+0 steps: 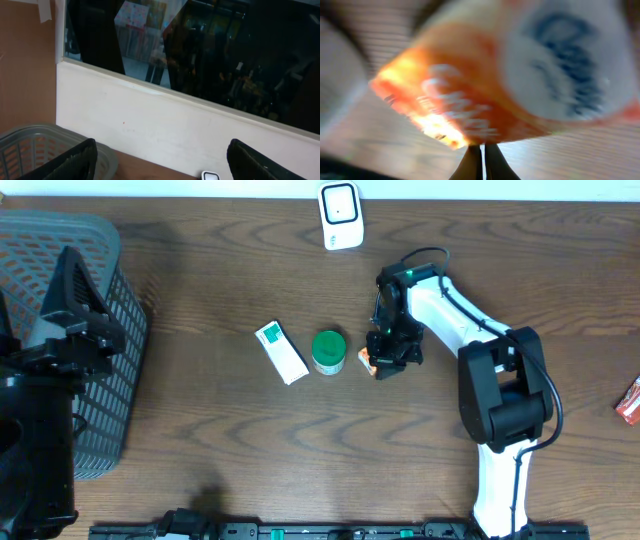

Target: Scan the item barcode

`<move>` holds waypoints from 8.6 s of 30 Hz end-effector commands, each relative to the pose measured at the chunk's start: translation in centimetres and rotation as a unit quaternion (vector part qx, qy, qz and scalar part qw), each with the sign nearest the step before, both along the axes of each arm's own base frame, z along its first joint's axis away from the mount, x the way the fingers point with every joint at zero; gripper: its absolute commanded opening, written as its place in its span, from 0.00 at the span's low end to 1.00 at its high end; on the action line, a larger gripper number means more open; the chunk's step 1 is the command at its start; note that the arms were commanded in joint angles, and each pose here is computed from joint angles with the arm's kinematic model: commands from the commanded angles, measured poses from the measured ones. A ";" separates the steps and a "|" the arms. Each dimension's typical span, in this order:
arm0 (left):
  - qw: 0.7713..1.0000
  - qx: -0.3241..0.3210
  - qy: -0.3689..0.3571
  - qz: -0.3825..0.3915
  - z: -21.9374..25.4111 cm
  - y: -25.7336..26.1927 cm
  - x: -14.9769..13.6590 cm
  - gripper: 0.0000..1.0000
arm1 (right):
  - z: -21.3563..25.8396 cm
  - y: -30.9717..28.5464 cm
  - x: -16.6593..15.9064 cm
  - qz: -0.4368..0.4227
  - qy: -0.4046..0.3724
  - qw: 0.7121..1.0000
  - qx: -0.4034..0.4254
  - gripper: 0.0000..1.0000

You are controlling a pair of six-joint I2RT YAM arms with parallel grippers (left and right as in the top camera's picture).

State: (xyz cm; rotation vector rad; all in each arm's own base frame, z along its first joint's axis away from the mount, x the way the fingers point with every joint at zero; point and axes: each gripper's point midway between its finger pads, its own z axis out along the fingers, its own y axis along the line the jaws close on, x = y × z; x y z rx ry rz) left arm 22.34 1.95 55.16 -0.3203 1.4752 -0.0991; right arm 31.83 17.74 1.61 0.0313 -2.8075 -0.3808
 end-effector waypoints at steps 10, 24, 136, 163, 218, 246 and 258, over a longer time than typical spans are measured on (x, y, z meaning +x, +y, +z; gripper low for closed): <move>1.000 -0.007 -0.004 0.004 0.1 0.2 -0.1 0.83 | 8.1 0.7 2.0 -0.013 -0.125 0.991 0.036 0.89; 1.000 -0.007 -0.004 0.004 0.1 0.2 -0.1 0.83 | 3.3 0.7 6.7 0.187 -0.243 0.950 -0.056 0.99; 1.000 -0.007 -0.004 0.004 0.1 0.2 -0.1 0.83 | 13.6 5.7 35.0 -0.107 -0.711 0.691 0.067 0.38; 1.000 -0.007 -0.004 0.004 0.1 0.2 -0.1 0.83 | 26.2 4.0 31.5 -0.056 -0.664 0.745 0.010 0.14; 1.000 -0.007 -0.004 0.004 0.1 0.2 -0.1 0.83 | 22.7 -24.1 7.7 -0.351 -0.277 0.892 0.070 0.99; 1.000 -0.007 -0.004 0.004 0.1 0.2 -0.1 0.83 | 14.3 7.4 4.1 -0.416 -0.127 0.900 -0.030 0.99; 1.000 -0.007 -0.004 0.004 0.1 0.2 -0.1 0.83 | 7.1 10.6 4.6 -0.422 -0.046 0.904 -0.043 0.99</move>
